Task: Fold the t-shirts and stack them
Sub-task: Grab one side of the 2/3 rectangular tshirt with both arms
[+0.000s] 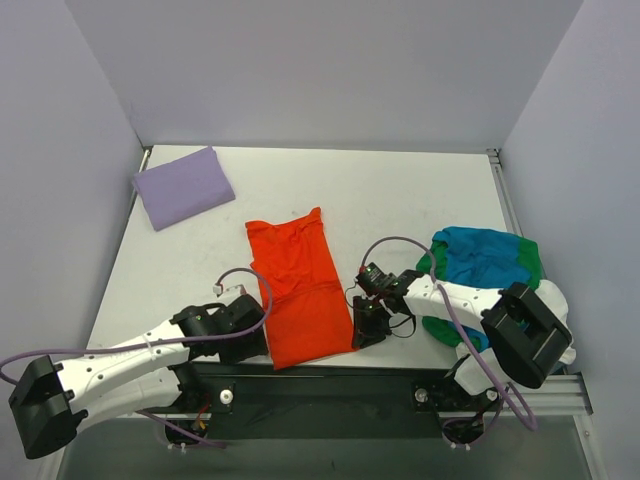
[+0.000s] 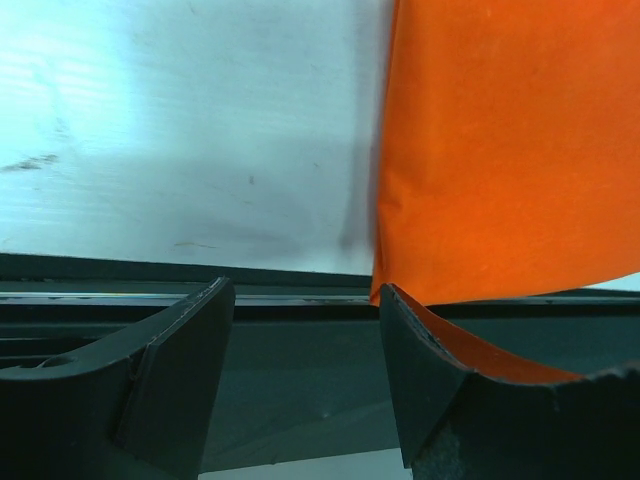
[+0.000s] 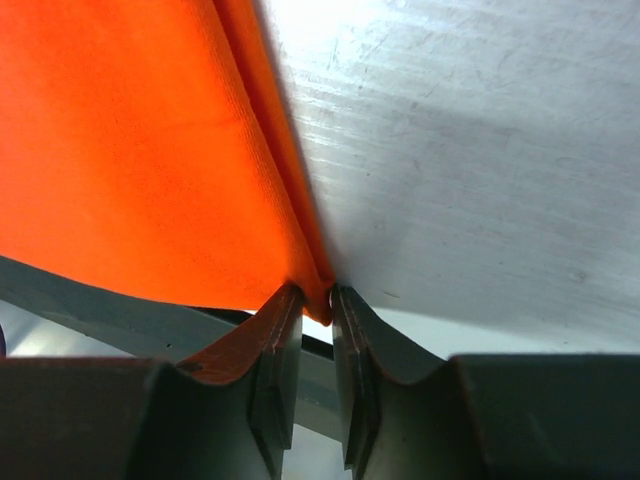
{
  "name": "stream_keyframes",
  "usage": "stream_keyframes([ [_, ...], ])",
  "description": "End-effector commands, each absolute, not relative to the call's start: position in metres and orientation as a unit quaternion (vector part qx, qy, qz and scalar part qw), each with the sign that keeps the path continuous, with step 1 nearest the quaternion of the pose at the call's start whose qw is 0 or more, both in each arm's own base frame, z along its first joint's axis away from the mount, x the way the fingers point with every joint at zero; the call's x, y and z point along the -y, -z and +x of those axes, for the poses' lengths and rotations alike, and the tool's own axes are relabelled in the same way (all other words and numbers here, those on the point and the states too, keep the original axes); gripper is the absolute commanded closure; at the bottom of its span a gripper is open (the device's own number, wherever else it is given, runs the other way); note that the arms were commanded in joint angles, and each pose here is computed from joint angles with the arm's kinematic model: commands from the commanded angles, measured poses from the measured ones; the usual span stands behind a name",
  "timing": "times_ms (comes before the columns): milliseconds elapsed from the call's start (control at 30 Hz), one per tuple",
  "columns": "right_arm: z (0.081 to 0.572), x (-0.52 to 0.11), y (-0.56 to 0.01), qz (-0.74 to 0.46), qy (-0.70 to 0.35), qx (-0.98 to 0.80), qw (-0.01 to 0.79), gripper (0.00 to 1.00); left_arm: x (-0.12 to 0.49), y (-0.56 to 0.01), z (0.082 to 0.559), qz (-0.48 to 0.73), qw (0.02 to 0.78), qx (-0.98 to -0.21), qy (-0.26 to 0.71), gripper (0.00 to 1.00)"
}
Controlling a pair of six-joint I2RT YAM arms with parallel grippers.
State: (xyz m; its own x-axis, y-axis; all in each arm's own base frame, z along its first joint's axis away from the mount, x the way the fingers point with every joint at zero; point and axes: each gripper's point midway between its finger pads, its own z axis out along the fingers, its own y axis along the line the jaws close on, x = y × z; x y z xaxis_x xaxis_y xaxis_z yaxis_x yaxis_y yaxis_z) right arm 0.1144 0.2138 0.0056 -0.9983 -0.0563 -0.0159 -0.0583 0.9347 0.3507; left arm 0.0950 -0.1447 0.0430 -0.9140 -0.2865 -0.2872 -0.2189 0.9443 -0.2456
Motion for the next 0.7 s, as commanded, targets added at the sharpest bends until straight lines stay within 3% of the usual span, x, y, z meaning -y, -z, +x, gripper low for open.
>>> stream_keyframes([
  [0, 0.105, -0.21, -0.002, -0.037, -0.162, -0.986, -0.015, 0.82, 0.169, -0.039, 0.091, -0.108, 0.134, -0.973, 0.152, 0.3],
  [133, 0.103, -0.21, 0.0, -0.038, -0.16, -0.986, -0.02, 0.88, 0.185, -0.035, 0.092, -0.092, 0.121, -0.973, 0.173, 0.3],
  [333, 0.101, -0.209, 0.001, -0.037, -0.158, -0.986, -0.023, 0.88, 0.197, -0.026, 0.084, -0.085, 0.098, -0.97, 0.207, 0.32],
  [667, 0.102, -0.213, 0.001, -0.037, -0.159, -0.986, -0.026, 0.88, 0.191, -0.018, 0.074, -0.111, 0.08, -0.97, 0.199, 0.47],
])
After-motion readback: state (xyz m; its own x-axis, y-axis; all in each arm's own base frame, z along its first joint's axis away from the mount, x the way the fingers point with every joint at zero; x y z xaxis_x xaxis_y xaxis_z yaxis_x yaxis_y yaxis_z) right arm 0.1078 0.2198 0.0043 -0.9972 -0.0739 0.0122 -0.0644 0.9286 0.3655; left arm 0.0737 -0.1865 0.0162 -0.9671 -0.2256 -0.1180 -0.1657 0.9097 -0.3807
